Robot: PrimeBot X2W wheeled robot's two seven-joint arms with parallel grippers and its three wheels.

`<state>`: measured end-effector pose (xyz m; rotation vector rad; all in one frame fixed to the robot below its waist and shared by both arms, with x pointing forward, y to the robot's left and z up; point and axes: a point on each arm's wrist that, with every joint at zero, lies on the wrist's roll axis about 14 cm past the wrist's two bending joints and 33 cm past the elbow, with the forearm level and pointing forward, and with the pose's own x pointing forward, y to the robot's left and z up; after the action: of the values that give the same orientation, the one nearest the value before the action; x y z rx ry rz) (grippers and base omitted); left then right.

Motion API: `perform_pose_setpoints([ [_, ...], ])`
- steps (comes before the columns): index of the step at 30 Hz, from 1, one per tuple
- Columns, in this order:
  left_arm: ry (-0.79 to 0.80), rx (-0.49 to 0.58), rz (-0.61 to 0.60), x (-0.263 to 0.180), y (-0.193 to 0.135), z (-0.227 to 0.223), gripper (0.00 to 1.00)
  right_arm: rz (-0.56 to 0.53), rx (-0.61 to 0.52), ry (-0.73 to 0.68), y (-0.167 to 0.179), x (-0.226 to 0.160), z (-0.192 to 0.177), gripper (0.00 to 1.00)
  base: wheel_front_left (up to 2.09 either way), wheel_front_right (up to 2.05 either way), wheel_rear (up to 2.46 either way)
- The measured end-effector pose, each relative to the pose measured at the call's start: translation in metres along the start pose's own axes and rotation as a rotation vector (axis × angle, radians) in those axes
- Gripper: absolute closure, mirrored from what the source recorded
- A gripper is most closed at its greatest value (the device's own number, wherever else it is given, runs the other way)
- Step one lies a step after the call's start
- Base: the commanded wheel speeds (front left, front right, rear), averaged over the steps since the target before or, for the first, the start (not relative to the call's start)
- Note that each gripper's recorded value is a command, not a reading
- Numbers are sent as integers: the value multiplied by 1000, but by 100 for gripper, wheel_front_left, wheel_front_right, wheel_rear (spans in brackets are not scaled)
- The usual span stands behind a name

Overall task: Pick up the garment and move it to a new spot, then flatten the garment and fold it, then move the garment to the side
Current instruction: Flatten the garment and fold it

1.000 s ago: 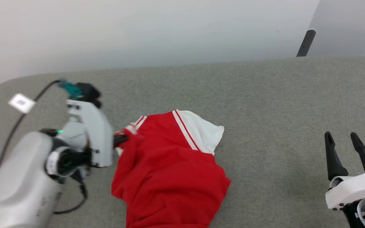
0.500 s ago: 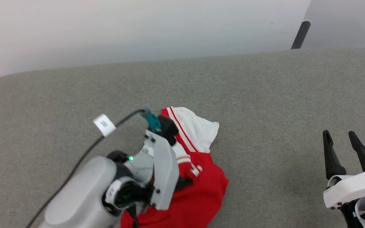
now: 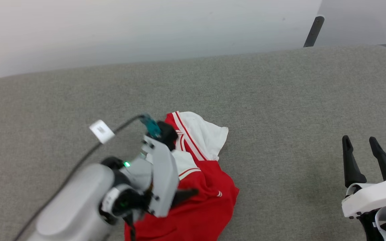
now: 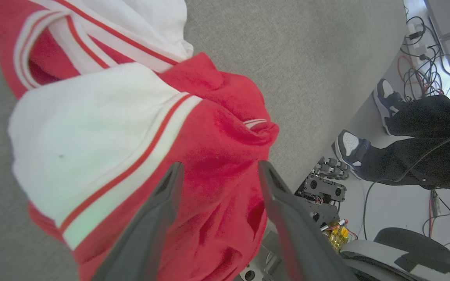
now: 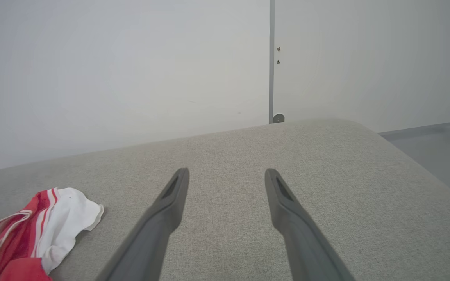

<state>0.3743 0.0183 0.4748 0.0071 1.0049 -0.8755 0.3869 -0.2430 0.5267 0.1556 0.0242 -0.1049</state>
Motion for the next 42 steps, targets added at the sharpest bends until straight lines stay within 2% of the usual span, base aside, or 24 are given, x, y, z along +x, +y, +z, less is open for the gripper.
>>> perform_pose_setpoints([
  [6,-84,26,82,-23,22,29,0,-8,-9,-22,-3,-3,7,0,0,0,0],
  [12,-129,96,152,-29,48,49,0,-11,-11,-20,-4,-5,6,0,0,0,0],
  [18,-74,106,168,-10,67,42,0,-23,-14,-4,-7,-4,0,0,0,0,0],
  [29,80,47,202,18,104,7,0,-65,-16,28,-21,-4,-13,0,0,0,0],
  [30,86,39,199,20,104,5,17,-65,-16,29,-21,-3,-14,0,0,0,0],
  [31,89,37,196,20,104,5,51,-64,-16,30,-21,-3,-14,0,0,0,0],
  [32,88,37,196,20,104,6,69,-63,-16,30,-21,-2,-14,0,0,0,0],
  [33,88,34,196,20,104,7,92,-62,-16,29,-20,-1,-14,0,0,0,0],
  [34,88,28,195,20,105,6,100,-61,-15,29,-20,-1,-14,0,0,0,0],
  [42,85,10,196,11,105,7,100,-47,-15,22,-15,3,-12,0,0,0,0],
])
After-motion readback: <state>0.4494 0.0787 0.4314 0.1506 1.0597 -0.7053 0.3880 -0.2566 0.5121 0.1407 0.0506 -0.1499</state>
